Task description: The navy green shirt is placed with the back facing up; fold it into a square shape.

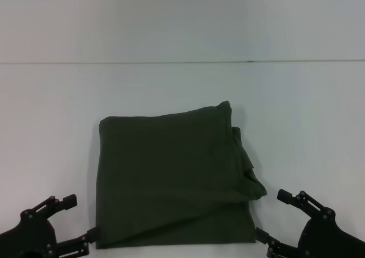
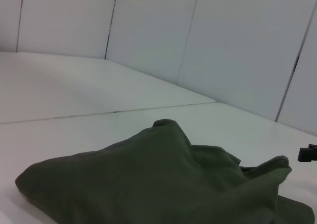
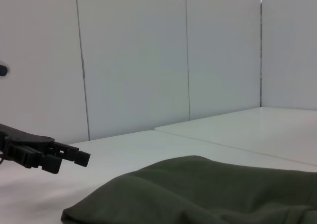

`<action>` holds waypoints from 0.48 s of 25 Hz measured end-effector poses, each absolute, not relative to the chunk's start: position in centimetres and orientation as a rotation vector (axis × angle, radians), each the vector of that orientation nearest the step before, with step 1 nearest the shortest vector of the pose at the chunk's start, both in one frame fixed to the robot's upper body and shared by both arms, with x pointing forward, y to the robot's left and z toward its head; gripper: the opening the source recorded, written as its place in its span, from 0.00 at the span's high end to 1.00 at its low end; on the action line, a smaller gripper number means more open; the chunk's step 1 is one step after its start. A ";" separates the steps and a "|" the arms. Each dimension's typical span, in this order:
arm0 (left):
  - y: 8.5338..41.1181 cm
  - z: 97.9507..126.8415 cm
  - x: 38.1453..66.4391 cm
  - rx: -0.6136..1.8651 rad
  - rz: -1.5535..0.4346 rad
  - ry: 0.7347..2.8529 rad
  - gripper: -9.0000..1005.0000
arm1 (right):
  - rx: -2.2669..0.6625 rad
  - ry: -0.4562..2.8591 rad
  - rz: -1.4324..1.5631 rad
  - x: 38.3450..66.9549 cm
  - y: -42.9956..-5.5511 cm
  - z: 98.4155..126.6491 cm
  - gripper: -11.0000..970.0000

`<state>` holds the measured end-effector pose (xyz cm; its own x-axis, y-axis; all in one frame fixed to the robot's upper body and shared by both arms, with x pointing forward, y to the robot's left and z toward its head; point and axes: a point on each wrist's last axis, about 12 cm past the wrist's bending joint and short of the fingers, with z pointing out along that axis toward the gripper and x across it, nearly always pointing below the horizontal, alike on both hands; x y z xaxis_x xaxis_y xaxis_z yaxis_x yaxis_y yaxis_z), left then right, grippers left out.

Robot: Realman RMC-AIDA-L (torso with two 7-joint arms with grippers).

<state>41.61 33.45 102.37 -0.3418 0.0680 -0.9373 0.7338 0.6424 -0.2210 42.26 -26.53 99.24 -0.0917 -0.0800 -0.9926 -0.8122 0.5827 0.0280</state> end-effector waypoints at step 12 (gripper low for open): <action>33.3 102.5 41.9 0.650 -0.792 1.800 0.05 | -0.772 1.558 0.729 42.1 -26.6 99.3 0.02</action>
<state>41.93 33.35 102.52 -0.3340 0.0678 -0.9401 0.7392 0.6377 -0.2166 42.13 -26.58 99.26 -0.0904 -0.0755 -0.9930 -0.8106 0.5849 0.0293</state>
